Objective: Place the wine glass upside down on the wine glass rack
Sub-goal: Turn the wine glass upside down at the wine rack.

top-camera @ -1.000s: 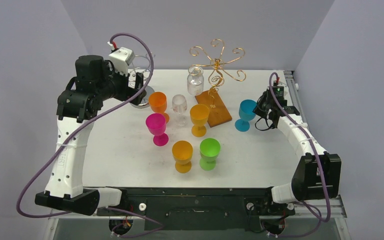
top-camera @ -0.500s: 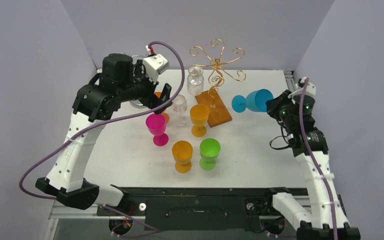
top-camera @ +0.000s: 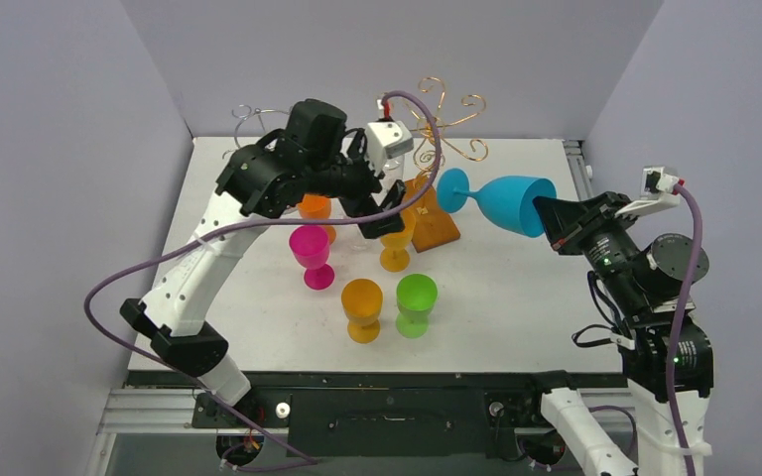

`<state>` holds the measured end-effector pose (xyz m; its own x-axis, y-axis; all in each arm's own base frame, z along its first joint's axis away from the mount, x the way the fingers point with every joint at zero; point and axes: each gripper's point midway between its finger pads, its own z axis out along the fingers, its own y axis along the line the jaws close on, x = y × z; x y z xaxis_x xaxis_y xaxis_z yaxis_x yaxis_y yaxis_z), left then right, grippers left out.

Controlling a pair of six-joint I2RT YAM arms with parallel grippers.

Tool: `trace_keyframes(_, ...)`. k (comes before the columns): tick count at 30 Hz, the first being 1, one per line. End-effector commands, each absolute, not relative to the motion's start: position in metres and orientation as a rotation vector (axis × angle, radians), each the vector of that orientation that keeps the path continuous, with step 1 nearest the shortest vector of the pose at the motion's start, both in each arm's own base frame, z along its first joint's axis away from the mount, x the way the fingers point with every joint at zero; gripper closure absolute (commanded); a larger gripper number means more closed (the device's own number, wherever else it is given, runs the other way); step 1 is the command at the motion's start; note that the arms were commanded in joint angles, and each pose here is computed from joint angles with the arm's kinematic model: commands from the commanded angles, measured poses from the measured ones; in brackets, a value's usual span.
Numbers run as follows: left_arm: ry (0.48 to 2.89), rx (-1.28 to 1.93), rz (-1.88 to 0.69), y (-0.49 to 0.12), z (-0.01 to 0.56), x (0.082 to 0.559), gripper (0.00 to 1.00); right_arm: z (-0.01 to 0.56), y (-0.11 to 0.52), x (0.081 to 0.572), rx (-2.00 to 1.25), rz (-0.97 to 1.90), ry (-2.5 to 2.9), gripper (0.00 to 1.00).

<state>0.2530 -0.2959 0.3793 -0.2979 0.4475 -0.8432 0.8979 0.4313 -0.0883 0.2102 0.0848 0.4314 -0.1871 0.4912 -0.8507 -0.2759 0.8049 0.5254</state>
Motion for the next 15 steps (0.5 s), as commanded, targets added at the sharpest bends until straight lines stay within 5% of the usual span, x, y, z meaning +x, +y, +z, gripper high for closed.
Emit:
trace_keyframes(1, 1.881, 1.148, -0.862, -0.324, 0.392, 0.244, 0.04, 0.466, 0.103, 0.221, 0.118, 0.790, 1.551, 1.00)
trace_keyframes(12, 1.880, 1.094, -0.912, -0.339, 0.397, 0.256, 0.01, 0.478, 0.136, 0.229, 0.046, 0.851, 1.540, 1.00)
trace_keyframes(15, 1.884, 1.088, -0.938, -0.340, 0.396, 0.258, 0.15, 0.476, 0.146, 0.228, 0.036, 0.858, 1.547, 1.00)
